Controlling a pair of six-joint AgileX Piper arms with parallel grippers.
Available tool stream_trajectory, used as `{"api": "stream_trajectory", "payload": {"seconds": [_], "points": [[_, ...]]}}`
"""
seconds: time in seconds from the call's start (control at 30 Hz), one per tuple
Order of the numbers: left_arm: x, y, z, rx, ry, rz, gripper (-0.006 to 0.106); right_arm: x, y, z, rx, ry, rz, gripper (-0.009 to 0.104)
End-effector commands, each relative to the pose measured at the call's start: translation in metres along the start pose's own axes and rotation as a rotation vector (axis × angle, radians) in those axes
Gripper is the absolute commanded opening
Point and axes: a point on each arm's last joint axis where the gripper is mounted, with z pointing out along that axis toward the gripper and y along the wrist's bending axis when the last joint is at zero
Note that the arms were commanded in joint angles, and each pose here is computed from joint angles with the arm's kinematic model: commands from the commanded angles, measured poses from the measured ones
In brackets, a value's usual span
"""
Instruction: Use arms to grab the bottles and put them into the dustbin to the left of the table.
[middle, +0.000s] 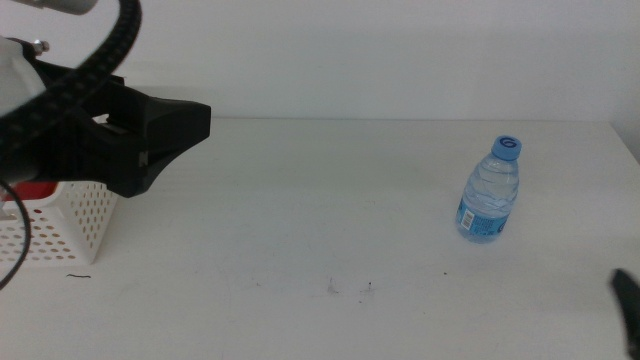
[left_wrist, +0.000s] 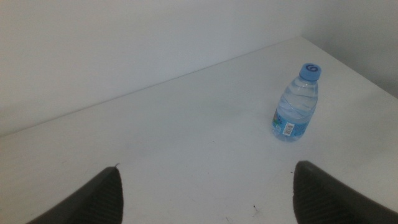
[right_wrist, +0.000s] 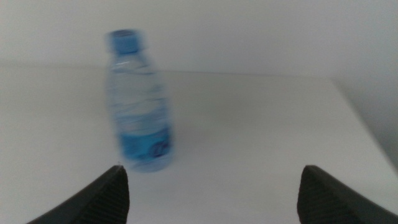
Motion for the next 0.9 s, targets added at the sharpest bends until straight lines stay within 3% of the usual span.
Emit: {"api": "stream_trajectory", "payload": {"seconds": [0.0, 0.4, 0.7, 0.87], "points": [[-0.003, 0.000, 0.000, -0.004, -0.017, 0.004, 0.094, 0.002, 0.009, 0.008, -0.114, -0.004, -0.095, 0.093], [-0.003, 0.000, 0.000, -0.004, -0.017, 0.004, 0.094, 0.011, 0.009, 0.040, -0.142, -0.012, 0.057, 0.093], [-0.003, 0.000, 0.000, -0.004, -0.017, 0.004, 0.094, 0.018, 0.009, 0.046, -0.143, 0.020, 0.081, 0.093], [-0.003, 0.000, 0.000, -0.004, -0.017, 0.004, 0.094, 0.017, 0.014, 0.062, -0.217, 0.055, 0.032, 0.093]]}}
